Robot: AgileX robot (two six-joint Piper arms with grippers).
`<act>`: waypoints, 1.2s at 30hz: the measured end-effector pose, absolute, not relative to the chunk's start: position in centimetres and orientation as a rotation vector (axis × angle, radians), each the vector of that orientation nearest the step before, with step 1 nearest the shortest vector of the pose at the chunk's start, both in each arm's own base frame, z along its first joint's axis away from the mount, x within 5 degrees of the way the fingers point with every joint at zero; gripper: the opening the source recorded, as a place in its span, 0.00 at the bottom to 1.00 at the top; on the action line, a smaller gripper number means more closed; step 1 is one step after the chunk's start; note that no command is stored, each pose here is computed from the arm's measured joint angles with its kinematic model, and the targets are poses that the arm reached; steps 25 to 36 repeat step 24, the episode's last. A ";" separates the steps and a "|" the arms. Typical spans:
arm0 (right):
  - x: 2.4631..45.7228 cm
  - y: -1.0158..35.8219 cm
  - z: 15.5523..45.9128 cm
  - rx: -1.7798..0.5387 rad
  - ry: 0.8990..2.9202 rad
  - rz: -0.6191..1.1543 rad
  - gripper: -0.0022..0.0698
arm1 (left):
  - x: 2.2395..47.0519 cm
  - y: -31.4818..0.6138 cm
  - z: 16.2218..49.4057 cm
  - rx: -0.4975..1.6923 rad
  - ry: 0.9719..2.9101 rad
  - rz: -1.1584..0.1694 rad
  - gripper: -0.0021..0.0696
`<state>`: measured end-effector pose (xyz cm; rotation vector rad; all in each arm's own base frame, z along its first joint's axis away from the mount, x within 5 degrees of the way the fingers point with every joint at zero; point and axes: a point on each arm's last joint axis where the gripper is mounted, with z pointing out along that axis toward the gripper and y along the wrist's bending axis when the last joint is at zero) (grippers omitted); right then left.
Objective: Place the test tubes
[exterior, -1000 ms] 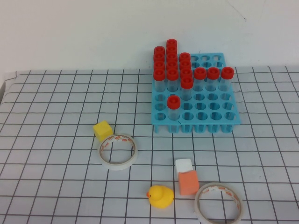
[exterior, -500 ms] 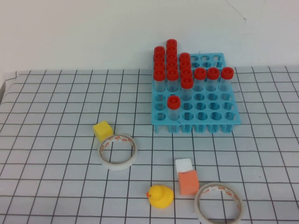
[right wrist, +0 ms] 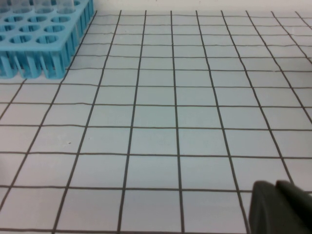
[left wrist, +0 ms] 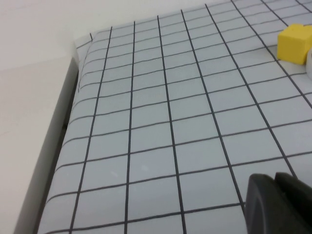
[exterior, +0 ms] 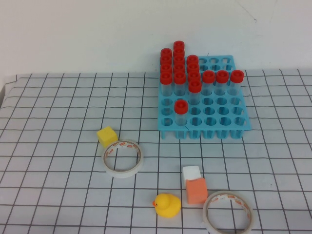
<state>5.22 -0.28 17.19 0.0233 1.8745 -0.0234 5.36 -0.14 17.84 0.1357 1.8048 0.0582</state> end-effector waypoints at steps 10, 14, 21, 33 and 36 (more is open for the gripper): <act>5.2 -0.3 17.2 0.023 1.875 -0.023 0.03 | 5.3 -0.2 17.7 0.125 1.829 0.038 0.03; 5.2 -0.3 17.2 0.023 1.875 -0.023 0.03 | 5.3 -0.2 17.7 0.130 1.829 0.040 0.03; 5.2 -0.3 17.2 0.023 1.875 -0.023 0.03 | 5.3 -0.2 17.6 0.136 1.833 0.044 0.03; 5.2 -0.3 17.2 0.023 1.875 -0.023 0.03 | 5.3 -0.2 17.6 0.141 1.832 0.049 0.03; 5.2 -0.3 17.2 0.023 1.875 -0.023 0.03 | 5.3 -0.2 17.6 0.141 1.832 0.049 0.03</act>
